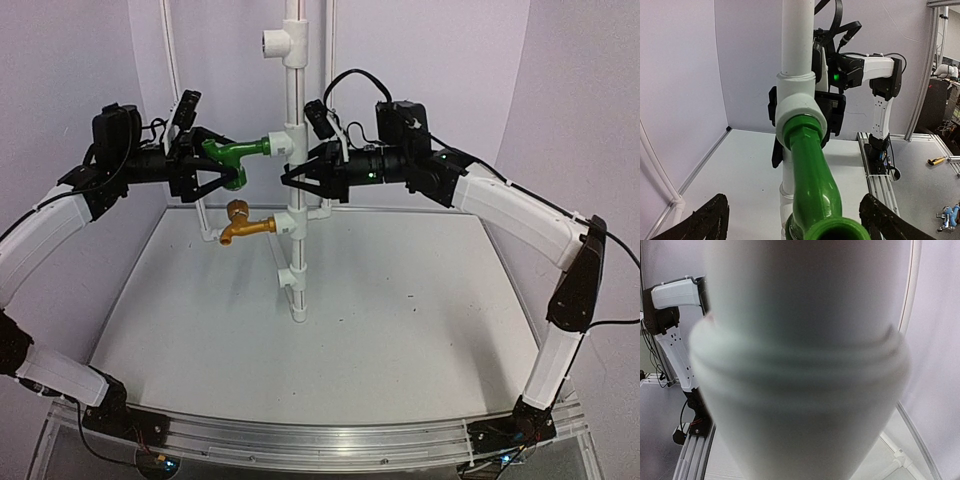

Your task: Install the water faucets

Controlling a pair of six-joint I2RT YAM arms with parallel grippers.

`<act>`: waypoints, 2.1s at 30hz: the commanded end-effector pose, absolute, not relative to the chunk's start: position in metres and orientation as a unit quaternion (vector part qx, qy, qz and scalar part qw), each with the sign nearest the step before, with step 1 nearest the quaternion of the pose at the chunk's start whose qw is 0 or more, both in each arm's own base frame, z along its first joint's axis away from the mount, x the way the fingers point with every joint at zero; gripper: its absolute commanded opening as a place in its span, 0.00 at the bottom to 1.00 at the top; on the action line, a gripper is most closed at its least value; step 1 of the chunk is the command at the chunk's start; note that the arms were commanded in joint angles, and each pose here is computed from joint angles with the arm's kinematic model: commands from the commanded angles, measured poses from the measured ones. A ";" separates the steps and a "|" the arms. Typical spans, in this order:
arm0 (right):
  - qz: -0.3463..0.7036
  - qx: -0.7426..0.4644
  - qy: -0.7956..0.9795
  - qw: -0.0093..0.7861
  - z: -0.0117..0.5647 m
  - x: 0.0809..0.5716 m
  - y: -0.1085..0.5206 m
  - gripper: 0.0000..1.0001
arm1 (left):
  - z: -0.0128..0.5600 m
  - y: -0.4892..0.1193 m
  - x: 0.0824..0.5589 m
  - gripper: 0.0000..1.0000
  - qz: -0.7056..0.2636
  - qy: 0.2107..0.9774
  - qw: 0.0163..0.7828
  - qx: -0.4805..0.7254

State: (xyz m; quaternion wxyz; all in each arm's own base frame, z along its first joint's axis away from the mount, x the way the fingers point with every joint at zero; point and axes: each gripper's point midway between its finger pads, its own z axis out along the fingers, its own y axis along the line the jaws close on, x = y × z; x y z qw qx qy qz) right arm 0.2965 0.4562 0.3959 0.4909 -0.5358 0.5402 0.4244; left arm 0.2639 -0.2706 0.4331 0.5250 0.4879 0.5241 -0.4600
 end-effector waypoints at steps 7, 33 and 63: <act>0.461 -0.532 0.547 0.452 0.410 0.274 0.455 0.00 | 0.444 -0.274 0.259 0.77 -0.444 0.506 0.537 0.508; 0.458 -0.533 0.548 0.453 0.409 0.275 0.455 0.05 | 0.440 -0.264 0.264 0.72 -0.332 0.474 0.605 0.547; 0.306 -0.513 0.560 0.574 0.463 0.266 0.378 0.98 | 0.501 -0.170 0.243 1.00 -0.342 0.634 0.609 0.332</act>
